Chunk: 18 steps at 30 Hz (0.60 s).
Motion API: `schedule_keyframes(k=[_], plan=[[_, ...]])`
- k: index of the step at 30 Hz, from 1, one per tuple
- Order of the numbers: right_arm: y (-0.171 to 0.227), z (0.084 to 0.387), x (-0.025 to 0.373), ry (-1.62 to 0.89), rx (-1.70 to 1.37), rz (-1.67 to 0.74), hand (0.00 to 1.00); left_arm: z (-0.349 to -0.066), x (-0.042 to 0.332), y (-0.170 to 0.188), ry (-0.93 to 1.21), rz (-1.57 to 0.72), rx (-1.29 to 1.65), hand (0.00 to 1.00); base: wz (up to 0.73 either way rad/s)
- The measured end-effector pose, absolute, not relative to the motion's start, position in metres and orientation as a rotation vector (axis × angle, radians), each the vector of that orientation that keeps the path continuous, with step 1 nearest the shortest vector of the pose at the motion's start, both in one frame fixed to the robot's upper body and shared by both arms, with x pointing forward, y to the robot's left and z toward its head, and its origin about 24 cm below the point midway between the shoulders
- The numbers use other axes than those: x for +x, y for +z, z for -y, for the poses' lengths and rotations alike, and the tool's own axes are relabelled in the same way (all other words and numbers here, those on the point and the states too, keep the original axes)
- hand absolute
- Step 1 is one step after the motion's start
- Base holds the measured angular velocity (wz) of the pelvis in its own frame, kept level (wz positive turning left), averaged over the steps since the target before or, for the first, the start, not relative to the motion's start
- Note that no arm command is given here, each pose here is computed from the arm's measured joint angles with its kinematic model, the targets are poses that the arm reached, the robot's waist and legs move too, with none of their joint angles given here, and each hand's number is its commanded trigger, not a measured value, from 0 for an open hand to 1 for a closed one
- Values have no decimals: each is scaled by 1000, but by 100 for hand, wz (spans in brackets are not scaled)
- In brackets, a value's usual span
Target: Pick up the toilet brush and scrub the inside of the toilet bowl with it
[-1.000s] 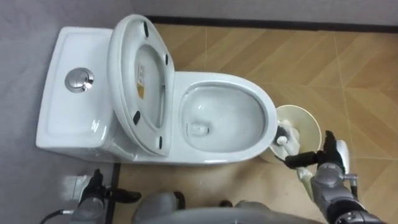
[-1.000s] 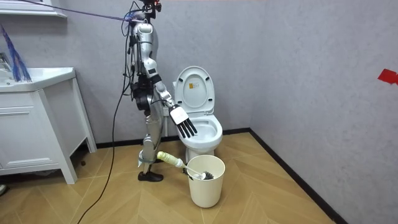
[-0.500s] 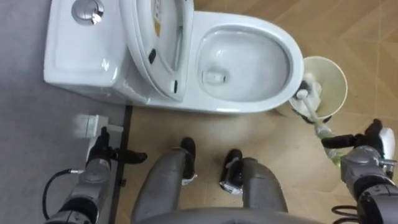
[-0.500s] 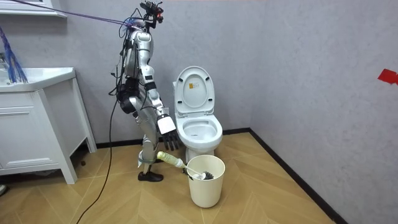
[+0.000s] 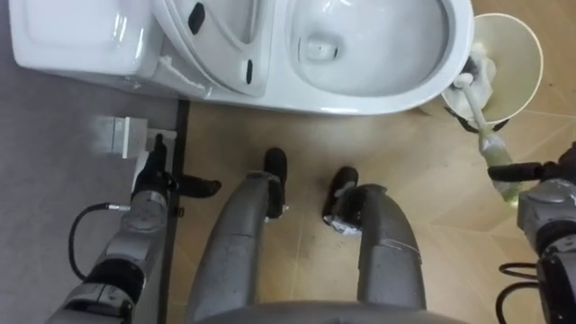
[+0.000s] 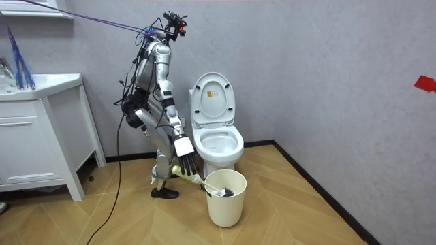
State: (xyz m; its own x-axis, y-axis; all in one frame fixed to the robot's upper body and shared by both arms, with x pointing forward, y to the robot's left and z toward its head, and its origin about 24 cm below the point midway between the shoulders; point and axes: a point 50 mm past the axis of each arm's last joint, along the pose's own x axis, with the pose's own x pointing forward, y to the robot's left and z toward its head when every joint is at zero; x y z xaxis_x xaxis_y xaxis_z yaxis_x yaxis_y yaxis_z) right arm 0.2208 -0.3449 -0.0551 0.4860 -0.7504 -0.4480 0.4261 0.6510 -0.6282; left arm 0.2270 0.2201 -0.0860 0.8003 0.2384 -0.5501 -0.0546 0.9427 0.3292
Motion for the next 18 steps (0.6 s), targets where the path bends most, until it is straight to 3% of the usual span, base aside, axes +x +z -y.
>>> schedule_keyframes(k=[18], plan=[[-32,358,239,-737,-472,-718,0,-219,251,-64,186,-524,275,0,3]])
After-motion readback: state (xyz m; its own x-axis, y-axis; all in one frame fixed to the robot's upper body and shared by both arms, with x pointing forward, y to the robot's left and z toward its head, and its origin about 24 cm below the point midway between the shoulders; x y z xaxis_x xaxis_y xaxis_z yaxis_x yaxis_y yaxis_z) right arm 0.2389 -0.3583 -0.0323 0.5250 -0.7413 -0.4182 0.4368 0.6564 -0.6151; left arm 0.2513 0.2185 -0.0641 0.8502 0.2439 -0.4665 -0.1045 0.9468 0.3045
